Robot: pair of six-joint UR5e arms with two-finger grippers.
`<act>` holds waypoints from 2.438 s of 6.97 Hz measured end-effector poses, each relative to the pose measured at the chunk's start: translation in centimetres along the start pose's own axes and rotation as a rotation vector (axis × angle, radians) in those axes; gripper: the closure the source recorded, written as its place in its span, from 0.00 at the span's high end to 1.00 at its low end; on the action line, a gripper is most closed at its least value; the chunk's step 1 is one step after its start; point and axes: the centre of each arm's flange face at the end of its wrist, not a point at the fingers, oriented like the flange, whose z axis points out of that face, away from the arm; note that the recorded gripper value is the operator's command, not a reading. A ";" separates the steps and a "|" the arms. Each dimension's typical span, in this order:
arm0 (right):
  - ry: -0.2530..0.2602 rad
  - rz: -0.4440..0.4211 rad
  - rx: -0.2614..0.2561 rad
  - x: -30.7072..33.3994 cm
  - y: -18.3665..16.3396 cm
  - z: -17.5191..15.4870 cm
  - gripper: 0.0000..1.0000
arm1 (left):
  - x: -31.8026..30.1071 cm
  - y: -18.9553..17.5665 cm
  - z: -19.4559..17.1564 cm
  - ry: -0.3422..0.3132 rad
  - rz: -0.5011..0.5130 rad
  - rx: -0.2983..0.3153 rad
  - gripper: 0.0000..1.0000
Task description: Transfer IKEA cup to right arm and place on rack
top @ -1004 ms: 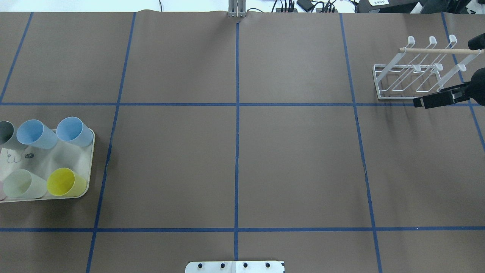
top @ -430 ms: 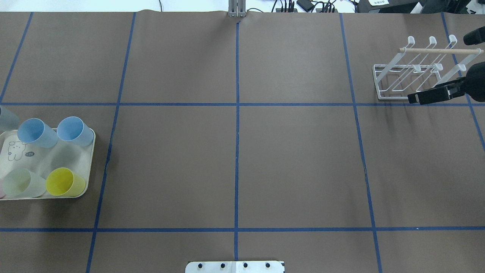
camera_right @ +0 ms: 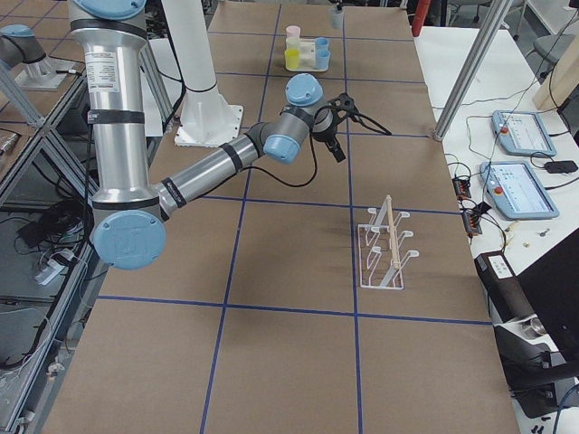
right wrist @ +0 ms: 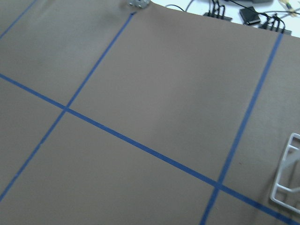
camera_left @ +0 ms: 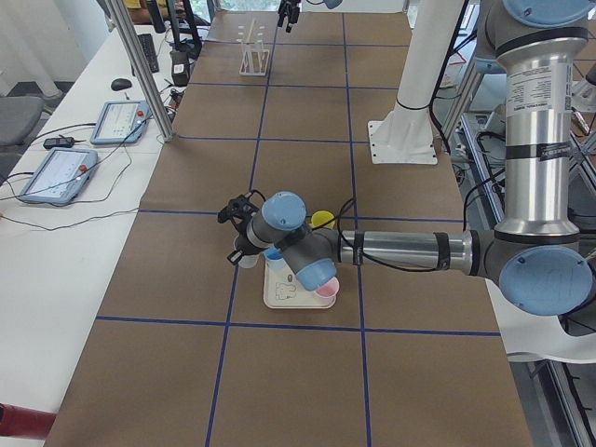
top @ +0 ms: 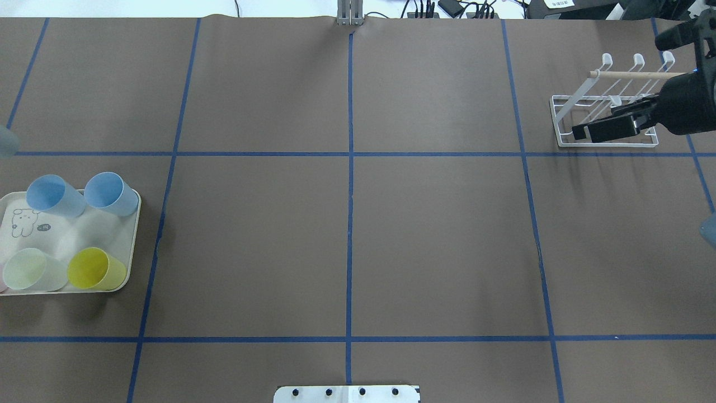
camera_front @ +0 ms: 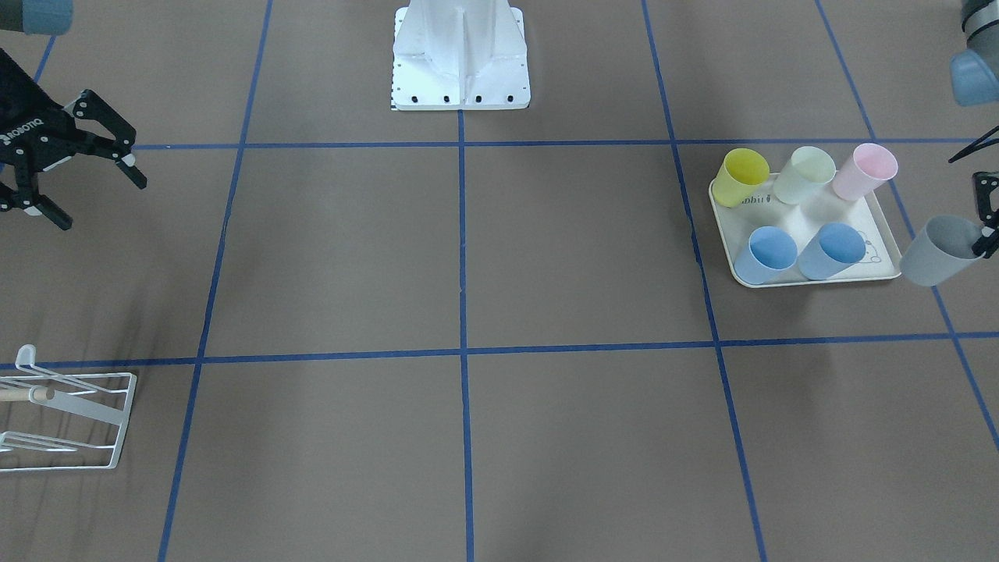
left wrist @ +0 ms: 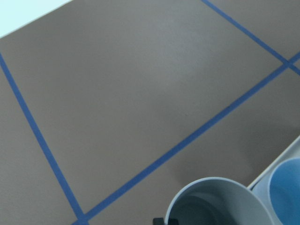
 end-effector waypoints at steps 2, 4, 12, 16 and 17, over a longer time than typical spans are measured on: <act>-0.110 -0.117 0.095 -3.7 -1.8 2.1 0.99 | 5.6 -5.9 -4.5 0.039 -0.221 0.061 0.00; -0.128 -0.186 0.187 -8.3 -3.4 4.6 0.99 | 13.0 -10.6 -6.1 0.198 -0.410 0.078 0.00; -0.265 -0.549 0.373 -25.9 -2.1 16.9 0.99 | 41.4 -20.7 -0.2 0.624 -0.718 -0.063 0.00; -0.348 -0.566 0.471 -27.5 0.8 18.7 0.99 | 42.1 -21.1 2.0 0.635 -0.714 -0.069 0.00; -0.352 -0.566 0.474 -27.7 0.9 18.7 0.99 | 42.1 -21.4 2.8 0.625 -0.719 -0.069 0.00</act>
